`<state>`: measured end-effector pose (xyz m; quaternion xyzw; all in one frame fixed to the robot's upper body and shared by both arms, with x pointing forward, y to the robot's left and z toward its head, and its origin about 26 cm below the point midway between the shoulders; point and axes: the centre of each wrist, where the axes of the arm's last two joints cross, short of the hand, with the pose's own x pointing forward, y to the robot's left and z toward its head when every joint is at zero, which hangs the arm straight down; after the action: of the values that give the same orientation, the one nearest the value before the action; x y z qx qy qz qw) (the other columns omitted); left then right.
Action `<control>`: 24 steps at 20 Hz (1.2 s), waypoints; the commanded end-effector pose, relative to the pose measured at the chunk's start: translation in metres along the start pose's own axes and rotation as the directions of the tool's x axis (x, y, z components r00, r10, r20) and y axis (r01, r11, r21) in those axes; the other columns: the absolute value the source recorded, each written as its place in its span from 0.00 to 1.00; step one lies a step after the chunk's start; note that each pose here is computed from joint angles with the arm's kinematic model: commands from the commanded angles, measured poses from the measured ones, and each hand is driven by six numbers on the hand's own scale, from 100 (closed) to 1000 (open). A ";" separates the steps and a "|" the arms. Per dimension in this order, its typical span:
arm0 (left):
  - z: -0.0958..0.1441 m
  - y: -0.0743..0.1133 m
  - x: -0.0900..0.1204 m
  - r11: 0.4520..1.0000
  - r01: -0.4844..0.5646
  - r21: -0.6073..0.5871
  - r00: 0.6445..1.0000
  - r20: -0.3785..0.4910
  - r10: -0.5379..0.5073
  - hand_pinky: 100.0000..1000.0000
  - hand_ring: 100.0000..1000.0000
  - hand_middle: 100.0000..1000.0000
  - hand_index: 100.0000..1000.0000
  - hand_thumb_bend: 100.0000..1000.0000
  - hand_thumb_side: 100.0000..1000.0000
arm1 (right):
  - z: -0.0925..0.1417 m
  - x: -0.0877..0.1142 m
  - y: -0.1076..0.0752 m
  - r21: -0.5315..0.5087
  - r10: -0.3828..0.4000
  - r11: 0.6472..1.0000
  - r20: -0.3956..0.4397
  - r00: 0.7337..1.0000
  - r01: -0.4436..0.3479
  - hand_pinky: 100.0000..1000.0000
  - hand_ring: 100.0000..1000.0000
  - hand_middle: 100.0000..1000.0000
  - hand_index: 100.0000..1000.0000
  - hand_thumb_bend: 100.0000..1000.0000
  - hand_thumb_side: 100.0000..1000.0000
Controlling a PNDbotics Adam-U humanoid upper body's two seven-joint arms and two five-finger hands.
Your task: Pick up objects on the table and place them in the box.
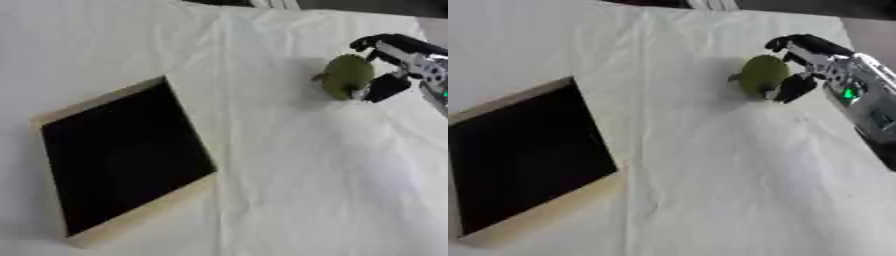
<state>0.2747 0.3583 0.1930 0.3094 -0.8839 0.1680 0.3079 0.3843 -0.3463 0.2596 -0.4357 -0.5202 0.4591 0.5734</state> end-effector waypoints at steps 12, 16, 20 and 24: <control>-0.005 -0.001 0.006 1.000 -0.012 -0.008 1.000 0.027 0.012 0.44 0.42 0.50 0.68 0.21 0.54 | 0.000 -0.006 -0.014 -0.082 0.012 0.997 0.014 1.000 -0.011 0.72 0.46 0.42 0.57 0.31 0.00; -0.005 -0.001 0.006 1.000 -0.012 -0.007 0.999 0.030 0.013 0.44 0.42 0.50 0.68 0.21 0.54 | 0.016 -0.002 -0.026 -0.163 0.004 0.987 0.096 0.995 0.012 0.70 0.42 0.41 0.54 0.32 0.00; -0.006 -0.001 0.007 1.000 -0.012 -0.007 0.999 0.032 0.012 0.44 0.42 0.50 0.68 0.21 0.54 | 0.036 0.005 -0.046 -0.261 0.049 0.965 0.186 0.981 0.001 0.69 0.41 0.41 0.54 0.32 0.00; -0.006 -0.001 0.007 1.000 -0.010 -0.007 0.999 0.034 0.010 0.45 0.42 0.50 0.68 0.20 0.54 | 0.055 0.025 -0.069 -0.392 0.148 0.920 0.271 0.951 -0.032 0.70 0.39 0.41 0.55 0.33 0.00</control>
<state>0.2759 0.3567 0.1939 0.3053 -0.8857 0.1689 0.3064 0.3481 -0.3339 0.3121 -0.4627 -0.6504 0.4385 0.4130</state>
